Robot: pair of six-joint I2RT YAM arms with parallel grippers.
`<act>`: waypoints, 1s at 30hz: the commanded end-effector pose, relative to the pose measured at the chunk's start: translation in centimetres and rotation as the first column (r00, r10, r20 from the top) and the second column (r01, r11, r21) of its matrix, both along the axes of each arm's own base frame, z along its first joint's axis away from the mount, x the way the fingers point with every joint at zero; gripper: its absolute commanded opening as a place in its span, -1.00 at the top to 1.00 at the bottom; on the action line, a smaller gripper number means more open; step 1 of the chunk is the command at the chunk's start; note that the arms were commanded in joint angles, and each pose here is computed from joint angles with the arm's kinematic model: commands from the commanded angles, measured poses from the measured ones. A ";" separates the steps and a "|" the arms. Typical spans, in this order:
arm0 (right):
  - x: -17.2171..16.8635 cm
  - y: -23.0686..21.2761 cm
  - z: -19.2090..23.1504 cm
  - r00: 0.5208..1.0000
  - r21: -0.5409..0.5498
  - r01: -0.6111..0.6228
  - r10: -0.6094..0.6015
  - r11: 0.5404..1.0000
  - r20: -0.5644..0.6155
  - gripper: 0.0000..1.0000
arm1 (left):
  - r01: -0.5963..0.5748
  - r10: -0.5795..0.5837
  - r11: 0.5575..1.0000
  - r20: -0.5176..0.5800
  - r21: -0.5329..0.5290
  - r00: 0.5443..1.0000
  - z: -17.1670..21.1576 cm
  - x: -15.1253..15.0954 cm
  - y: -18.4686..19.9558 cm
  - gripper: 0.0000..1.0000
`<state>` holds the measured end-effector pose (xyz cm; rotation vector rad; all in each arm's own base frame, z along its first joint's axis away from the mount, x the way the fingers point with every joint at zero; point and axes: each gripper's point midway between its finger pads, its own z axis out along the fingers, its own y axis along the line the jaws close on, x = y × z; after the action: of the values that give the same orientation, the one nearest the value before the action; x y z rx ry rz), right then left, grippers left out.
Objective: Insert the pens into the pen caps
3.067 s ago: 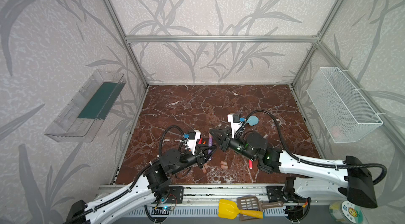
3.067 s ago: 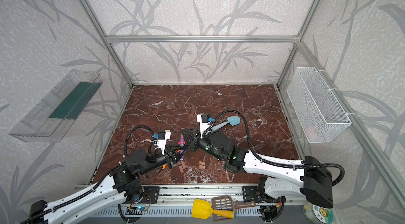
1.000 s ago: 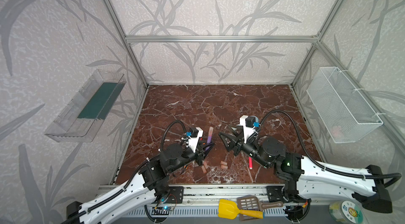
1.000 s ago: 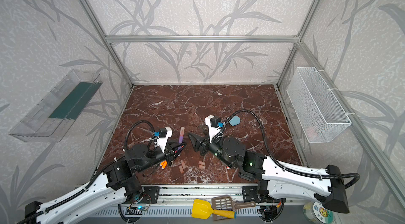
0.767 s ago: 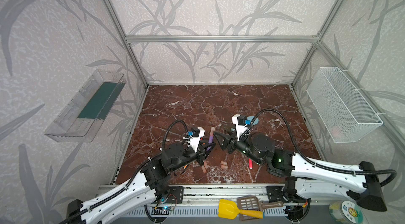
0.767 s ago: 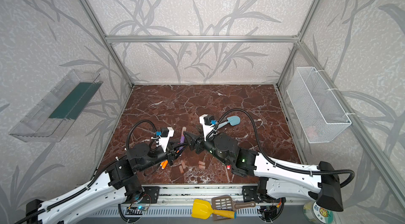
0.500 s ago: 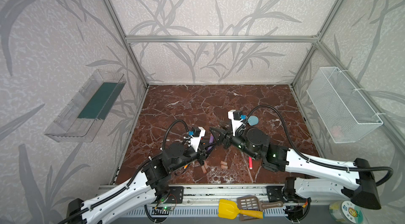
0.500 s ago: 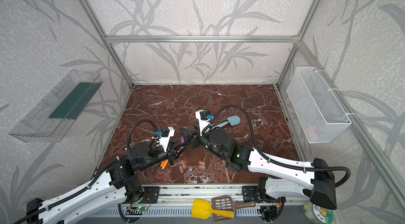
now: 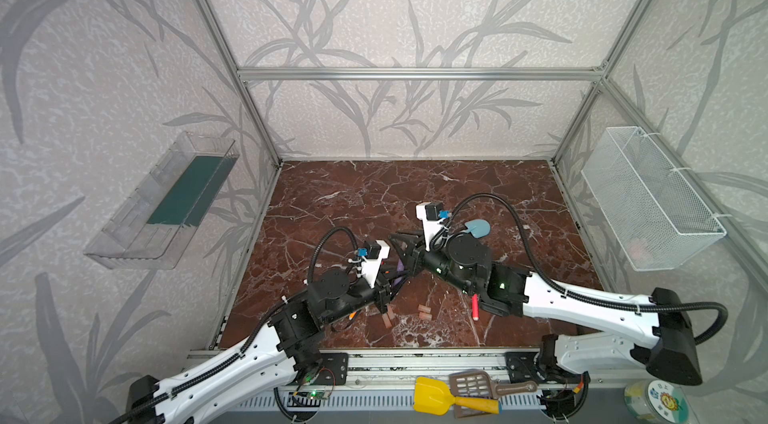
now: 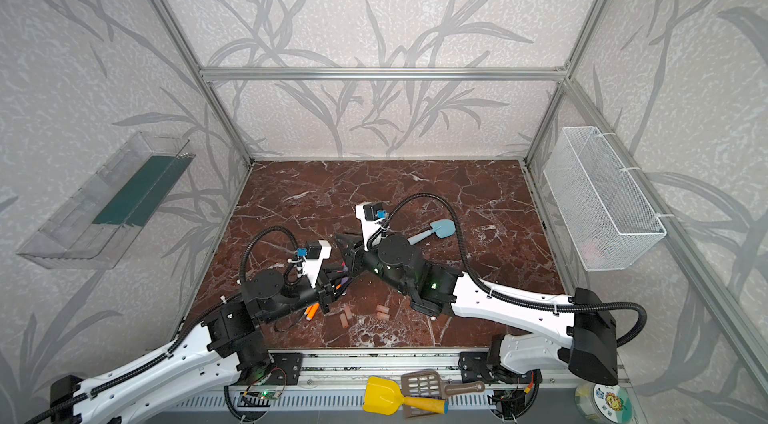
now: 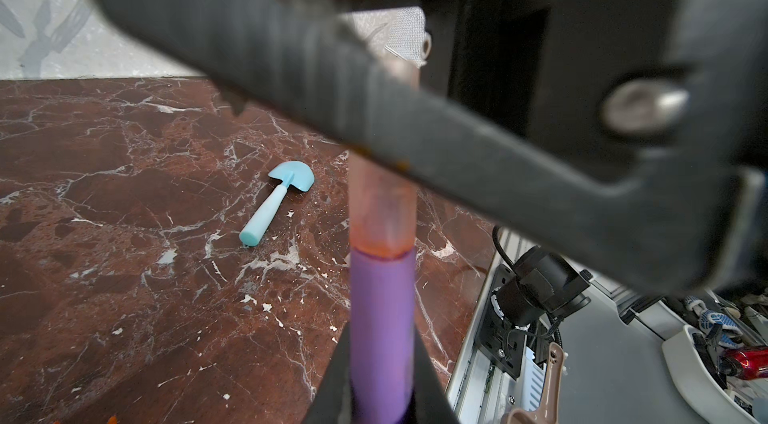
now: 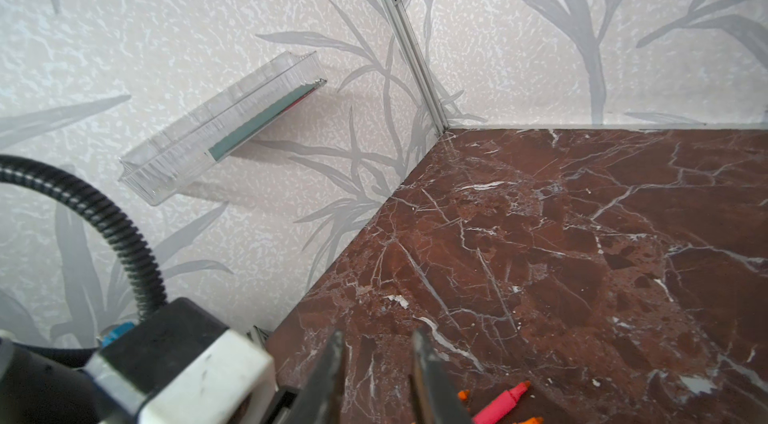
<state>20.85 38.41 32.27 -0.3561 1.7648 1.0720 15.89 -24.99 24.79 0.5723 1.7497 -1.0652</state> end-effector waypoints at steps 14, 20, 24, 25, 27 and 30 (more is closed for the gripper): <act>-2.2 -0.3 -5.3 0.995 -0.109 -0.014 0.004 0.994 -0.096 1.00 | -0.226 0.227 0.974 0.154 -0.024 0.962 4.6 3.3 2.5 1.00; -3.9 -0.5 -7.4 0.989 -0.130 0.037 -0.055 0.991 -0.136 1.00 | -0.366 0.371 0.929 0.191 -0.060 0.909 6.9 5.1 4.2 1.00; -4.4 -0.4 -8.2 0.982 -0.157 0.061 -0.088 0.986 -0.166 1.00 | -0.384 0.391 0.920 0.196 -0.071 0.899 7.5 5.6 4.1 1.00; -4.5 -0.3 -8.4 0.980 -0.166 0.061 -0.090 0.984 -0.177 1.00 | -0.391 0.398 0.917 0.196 -0.072 0.896 7.5 5.8 4.1 1.00; -4.7 -0.2 -8.6 0.979 -0.184 0.056 -0.091 0.981 -0.184 1.00 | -0.412 0.418 0.908 0.195 -0.071 0.887 7.4 6.1 4.3 1.00; -5.1 0.1 -8.9 0.981 -0.192 0.027 -0.063 0.981 -0.183 1.00 | -0.415 0.422 0.907 0.197 -0.078 0.885 7.6 6.1 4.5 1.00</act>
<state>20.68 36.72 29.81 -0.0685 1.8267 0.9717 17.45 -24.52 23.20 0.6644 1.7954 -0.7841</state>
